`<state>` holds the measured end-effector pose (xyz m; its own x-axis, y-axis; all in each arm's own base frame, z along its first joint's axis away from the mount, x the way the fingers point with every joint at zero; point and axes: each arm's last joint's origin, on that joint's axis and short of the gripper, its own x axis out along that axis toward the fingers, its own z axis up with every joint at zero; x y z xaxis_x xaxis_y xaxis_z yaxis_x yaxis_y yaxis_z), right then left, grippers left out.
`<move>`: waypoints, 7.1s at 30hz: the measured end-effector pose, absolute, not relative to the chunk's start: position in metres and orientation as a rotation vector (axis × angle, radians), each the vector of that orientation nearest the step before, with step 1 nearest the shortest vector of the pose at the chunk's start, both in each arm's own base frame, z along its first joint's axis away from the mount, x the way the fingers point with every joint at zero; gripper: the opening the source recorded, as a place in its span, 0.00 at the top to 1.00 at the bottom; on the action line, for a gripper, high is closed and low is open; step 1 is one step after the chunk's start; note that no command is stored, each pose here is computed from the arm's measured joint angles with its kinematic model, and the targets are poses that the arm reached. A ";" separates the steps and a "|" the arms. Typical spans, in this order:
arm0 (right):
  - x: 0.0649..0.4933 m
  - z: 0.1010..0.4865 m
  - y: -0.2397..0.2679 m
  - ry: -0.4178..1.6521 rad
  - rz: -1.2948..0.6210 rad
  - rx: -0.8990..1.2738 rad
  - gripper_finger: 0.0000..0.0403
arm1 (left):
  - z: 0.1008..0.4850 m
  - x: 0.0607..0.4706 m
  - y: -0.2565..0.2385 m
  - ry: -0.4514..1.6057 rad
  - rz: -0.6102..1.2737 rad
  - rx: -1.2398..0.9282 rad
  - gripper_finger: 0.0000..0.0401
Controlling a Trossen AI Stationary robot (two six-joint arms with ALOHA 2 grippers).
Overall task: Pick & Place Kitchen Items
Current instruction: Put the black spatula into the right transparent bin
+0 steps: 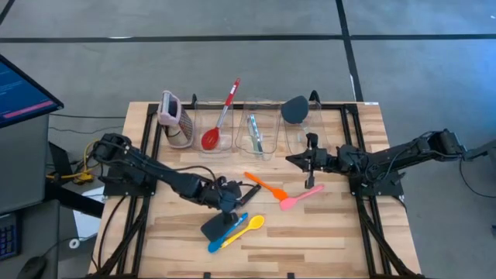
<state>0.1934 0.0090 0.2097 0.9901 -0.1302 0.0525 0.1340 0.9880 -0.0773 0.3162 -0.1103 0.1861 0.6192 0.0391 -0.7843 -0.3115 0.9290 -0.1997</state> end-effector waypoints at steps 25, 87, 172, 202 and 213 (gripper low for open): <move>0.194 0.207 0.009 -0.020 -0.135 -0.084 1.00 | 0.181 0.313 -0.100 0.955 0.285 -0.408 0.99; 0.194 0.207 0.009 -0.020 -0.134 -0.084 1.00 | 0.183 0.320 -0.085 0.918 0.283 -0.369 0.47; 0.194 0.207 0.009 -0.020 -0.135 -0.085 1.00 | 0.131 0.326 -0.101 1.015 0.246 -0.398 0.92; 0.194 0.207 0.009 -0.020 -0.135 -0.085 1.00 | 0.237 0.297 -0.065 0.743 0.226 -0.297 0.91; 0.194 0.207 0.009 -0.019 -0.135 -0.085 1.00 | 0.251 0.295 -0.038 0.692 0.271 -0.290 0.91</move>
